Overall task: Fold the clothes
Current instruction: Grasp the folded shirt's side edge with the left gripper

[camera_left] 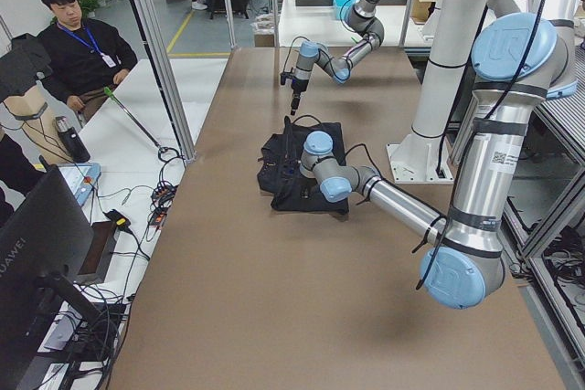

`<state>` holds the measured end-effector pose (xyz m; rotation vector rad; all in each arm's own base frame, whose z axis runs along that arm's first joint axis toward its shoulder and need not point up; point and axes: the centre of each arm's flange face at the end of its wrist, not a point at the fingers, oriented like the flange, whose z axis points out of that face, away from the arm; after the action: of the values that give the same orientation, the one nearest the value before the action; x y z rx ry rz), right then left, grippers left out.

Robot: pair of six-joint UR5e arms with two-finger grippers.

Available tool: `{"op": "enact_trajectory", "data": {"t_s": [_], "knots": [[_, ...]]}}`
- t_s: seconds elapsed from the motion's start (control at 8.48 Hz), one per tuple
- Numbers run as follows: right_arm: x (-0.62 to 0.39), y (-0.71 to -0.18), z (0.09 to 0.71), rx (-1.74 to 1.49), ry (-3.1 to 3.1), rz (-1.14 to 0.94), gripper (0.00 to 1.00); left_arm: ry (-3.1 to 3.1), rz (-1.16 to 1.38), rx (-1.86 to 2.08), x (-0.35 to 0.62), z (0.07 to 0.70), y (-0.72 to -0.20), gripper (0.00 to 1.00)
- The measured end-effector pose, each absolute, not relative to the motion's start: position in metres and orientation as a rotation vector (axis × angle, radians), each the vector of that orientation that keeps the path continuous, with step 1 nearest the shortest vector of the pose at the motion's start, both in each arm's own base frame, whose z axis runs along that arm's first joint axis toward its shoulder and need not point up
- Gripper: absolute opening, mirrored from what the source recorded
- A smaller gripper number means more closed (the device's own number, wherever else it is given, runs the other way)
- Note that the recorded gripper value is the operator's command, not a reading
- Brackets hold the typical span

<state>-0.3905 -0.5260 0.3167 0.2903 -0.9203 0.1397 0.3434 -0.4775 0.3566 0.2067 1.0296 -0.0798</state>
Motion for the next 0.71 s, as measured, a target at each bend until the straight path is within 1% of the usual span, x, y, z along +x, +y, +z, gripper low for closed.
{"op": "enact_trajectory", "data": {"t_s": [0.24, 0.35, 0.47, 0.59, 0.71], "knots": [[-0.396, -0.521, 0.316, 0.286, -0.924, 0.135, 0.94, 1.055, -0.037, 0.166, 0.367, 0.382, -0.436, 1.00], [-0.398, -0.519, 0.315, 0.287, -0.925, 0.136, 0.94, 1.057, -0.023, 0.153, 0.381, 0.388, -0.419, 0.98], [-0.398, -0.518, 0.314, 0.288, -0.927, 0.137, 0.94, 1.055, -0.012, 0.144, 0.395, 0.392, -0.404, 0.84], [-0.398, -0.518, 0.314, 0.290, -0.927, 0.138, 0.94, 1.052, -0.001, 0.135, 0.407, 0.394, -0.392, 0.62], [-0.398, -0.518, 0.314, 0.290, -0.927, 0.139, 0.94, 1.047, 0.006, 0.131, 0.416, 0.397, -0.384, 0.56]]}}
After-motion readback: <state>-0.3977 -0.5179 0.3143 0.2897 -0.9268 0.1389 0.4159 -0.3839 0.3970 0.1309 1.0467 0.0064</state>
